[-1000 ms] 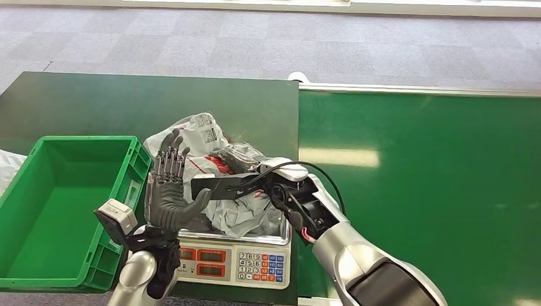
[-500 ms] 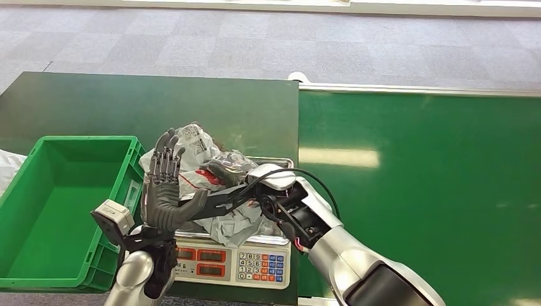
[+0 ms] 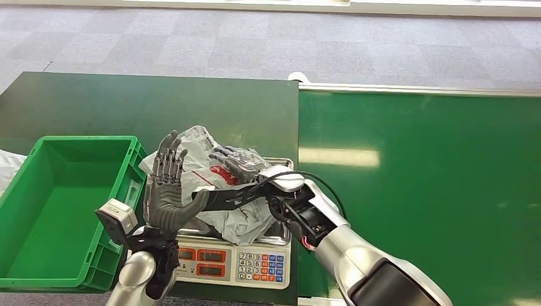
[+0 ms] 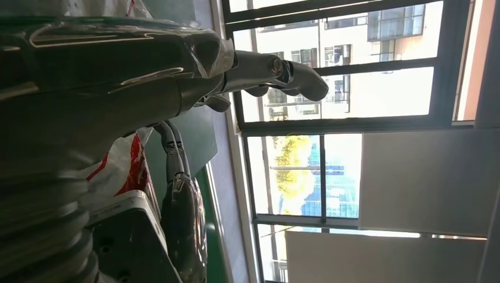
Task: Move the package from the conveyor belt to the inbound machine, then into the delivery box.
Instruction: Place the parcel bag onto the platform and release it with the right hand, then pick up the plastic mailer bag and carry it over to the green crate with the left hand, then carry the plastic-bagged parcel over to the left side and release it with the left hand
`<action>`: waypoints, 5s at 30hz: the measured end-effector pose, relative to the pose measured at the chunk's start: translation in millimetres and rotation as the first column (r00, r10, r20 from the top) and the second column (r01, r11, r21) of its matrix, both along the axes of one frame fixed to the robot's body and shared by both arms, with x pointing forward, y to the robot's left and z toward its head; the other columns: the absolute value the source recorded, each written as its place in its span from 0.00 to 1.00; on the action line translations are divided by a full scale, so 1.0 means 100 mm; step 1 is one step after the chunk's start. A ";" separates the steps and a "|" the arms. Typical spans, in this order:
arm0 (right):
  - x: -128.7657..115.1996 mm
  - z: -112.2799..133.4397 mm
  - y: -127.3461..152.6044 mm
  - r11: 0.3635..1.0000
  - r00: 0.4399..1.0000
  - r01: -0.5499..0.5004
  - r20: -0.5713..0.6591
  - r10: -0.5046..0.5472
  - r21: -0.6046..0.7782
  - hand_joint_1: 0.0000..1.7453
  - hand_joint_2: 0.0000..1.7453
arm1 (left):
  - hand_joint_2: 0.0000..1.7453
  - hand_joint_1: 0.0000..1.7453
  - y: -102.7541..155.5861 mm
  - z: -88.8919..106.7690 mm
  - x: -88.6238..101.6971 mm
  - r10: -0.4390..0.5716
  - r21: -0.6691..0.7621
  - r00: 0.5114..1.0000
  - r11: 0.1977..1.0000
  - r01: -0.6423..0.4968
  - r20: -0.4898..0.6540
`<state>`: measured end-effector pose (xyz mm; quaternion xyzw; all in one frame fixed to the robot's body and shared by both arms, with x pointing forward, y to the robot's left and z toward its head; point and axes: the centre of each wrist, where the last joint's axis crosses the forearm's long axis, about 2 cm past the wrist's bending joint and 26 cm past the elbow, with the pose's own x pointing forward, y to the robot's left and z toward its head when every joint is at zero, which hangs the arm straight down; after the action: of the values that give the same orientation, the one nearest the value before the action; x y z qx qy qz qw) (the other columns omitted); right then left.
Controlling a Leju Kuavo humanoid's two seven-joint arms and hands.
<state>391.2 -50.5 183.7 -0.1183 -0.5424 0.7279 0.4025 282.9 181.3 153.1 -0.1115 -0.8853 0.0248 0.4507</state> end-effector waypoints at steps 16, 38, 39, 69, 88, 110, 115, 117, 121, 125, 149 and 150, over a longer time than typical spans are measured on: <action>0.08 0.15 -0.16 0.924 1.000 -0.015 0.008 0.012 0.381 0.00 1.00 | 1.00 0.00 0.09 -0.11 -0.09 0.025 0.015 1.000 1.000 -0.025 -0.015; -1.37 -0.05 -1.49 0.220 0.652 -0.208 0.303 -0.695 0.953 0.00 1.00 | 1.00 0.00 0.26 -0.31 -0.42 0.023 0.123 0.999 0.992 -0.021 -0.021; -1.44 -0.06 -1.52 0.220 0.643 -0.202 0.299 -0.705 0.954 0.00 1.00 | 1.00 0.00 0.24 -0.30 -0.40 0.014 0.139 1.000 0.990 -0.011 -0.021; -2.01 -0.78 -1.23 0.292 0.815 0.207 0.001 -0.579 0.934 0.00 1.00 | 1.00 0.00 -0.04 0.04 0.60 0.243 0.892 0.969 0.446 -0.070 -0.045; -1.91 -0.75 -1.29 0.275 0.803 0.224 -0.018 -0.596 0.935 0.00 1.00 | 1.00 1.00 -0.31 0.00 0.88 0.184 0.971 0.974 0.223 0.089 -0.131; -1.90 -0.75 -1.33 0.253 0.787 0.243 -0.038 -0.616 0.936 0.00 1.00 | 1.00 1.00 -0.25 0.15 0.76 0.112 0.839 0.994 0.543 -0.045 -0.019; -1.90 -0.75 -1.33 0.253 0.785 0.244 -0.038 -0.618 0.936 0.00 1.00 | 1.00 1.00 -0.24 0.20 0.73 0.109 0.825 0.994 0.561 -0.071 0.011; -1.90 -0.75 -1.33 0.252 0.785 0.244 -0.038 -0.618 0.937 0.00 1.00 | 1.00 1.00 -0.23 0.22 0.71 0.112 0.810 0.993 0.577 -0.100 0.043; -1.90 -0.76 -1.34 0.247 0.782 0.244 -0.040 -0.622 0.938 0.00 1.00 | 1.00 1.00 -0.22 0.38 0.64 0.163 0.753 0.966 0.604 -0.259 0.202; -1.90 -0.77 -1.34 0.243 0.777 0.249 -0.044 -0.628 0.938 0.00 1.00 | 1.00 1.00 -0.18 0.71 0.52 0.221 0.654 0.901 0.626 -0.425 0.374; -2.08 -0.90 -1.38 0.214 0.747 0.312 -0.100 -0.658 0.926 0.00 1.00 | 1.00 1.00 1.49 0.94 0.66 0.688 0.382 0.595 0.461 -0.801 0.416; -2.08 -0.90 -1.38 0.212 0.746 0.312 -0.101 -0.658 0.926 0.00 1.00 | 1.00 1.00 1.57 0.90 0.65 0.704 0.386 0.581 0.443 -0.809 0.408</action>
<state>183.1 -188.7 93.4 -0.1613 -0.8337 0.1140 0.5157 348.2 338.7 242.7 0.4257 -0.8466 -0.0342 0.3175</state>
